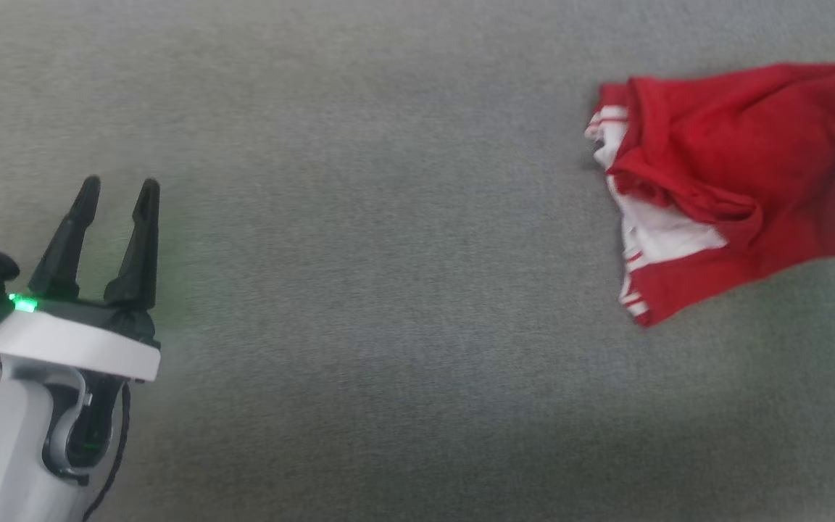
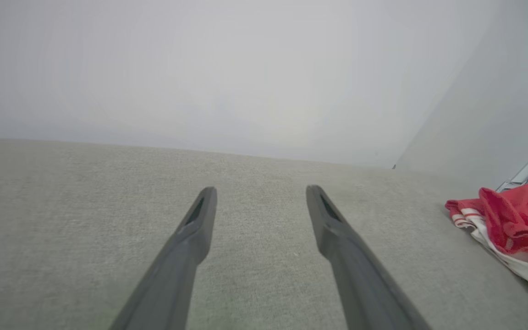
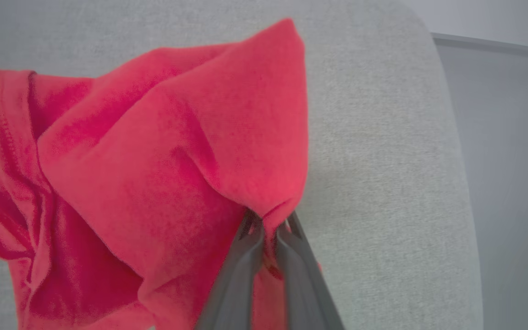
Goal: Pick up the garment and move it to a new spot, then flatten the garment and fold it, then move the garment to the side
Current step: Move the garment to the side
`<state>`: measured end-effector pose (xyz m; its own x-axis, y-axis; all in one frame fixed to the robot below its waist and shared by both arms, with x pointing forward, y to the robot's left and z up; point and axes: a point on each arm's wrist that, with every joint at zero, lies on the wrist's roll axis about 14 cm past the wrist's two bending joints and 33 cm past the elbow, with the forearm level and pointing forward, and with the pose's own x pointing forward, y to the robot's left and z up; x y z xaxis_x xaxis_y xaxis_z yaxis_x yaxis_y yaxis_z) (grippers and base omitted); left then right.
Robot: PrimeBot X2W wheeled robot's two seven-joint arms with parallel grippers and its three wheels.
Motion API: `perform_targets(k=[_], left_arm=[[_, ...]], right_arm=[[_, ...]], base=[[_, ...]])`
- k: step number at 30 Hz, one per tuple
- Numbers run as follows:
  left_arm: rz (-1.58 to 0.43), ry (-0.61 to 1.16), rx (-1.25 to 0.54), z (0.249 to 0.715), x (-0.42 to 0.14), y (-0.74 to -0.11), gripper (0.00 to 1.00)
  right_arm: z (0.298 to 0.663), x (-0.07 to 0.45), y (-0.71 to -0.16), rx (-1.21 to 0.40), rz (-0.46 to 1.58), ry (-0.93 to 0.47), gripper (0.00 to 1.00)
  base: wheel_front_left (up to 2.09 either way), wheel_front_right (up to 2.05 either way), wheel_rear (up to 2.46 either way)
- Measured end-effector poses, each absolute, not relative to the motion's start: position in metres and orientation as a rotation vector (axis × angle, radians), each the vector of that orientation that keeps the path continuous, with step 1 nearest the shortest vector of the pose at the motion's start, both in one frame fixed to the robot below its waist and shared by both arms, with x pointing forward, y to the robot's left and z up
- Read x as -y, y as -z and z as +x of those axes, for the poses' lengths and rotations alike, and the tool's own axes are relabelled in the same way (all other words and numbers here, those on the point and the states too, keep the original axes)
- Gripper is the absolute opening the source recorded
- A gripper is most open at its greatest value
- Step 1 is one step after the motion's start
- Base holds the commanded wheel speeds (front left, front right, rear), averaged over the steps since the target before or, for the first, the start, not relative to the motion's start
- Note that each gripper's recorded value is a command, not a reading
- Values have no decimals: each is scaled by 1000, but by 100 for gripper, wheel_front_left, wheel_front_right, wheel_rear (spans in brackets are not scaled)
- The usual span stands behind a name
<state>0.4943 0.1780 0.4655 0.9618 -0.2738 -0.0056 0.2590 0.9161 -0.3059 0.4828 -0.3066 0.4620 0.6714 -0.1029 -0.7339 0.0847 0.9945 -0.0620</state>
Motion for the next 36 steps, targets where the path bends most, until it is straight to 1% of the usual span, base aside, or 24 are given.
perform_targets(k=[5, 11, 12, 22, 25, 29, 36], left_arm=[[-306, 359, -53, 511, -151, -460, 100], [-310, 446, -63, 529, -123, -449, 100], [-313, 473, -68, 533, -114, -444, 100], [-320, 547, -84, 544, -91, -429, 100], [-320, 552, -88, 546, -91, -426, 100], [-313, 551, -93, 549, -94, -422, 100], [-311, 533, -110, 551, -102, -414, 100]], right_arm=[[486, 343, -474, -764, -68, 207, 0], [485, 383, -479, -725, -124, 317, 0], [485, 395, -481, -711, -144, 351, 0], [483, 443, -489, -685, -295, 484, 0], [486, 453, -490, -673, -341, 513, 0], [489, 457, -476, -680, -375, 531, 0], [498, 443, -434, -727, -345, 503, 0]], base=[[0, 0, 0], [0, 0, 0], [0, 0, 0], [0, 0, 0], [0, 0, 0], [0, 0, 0], [0, 0, 0]])
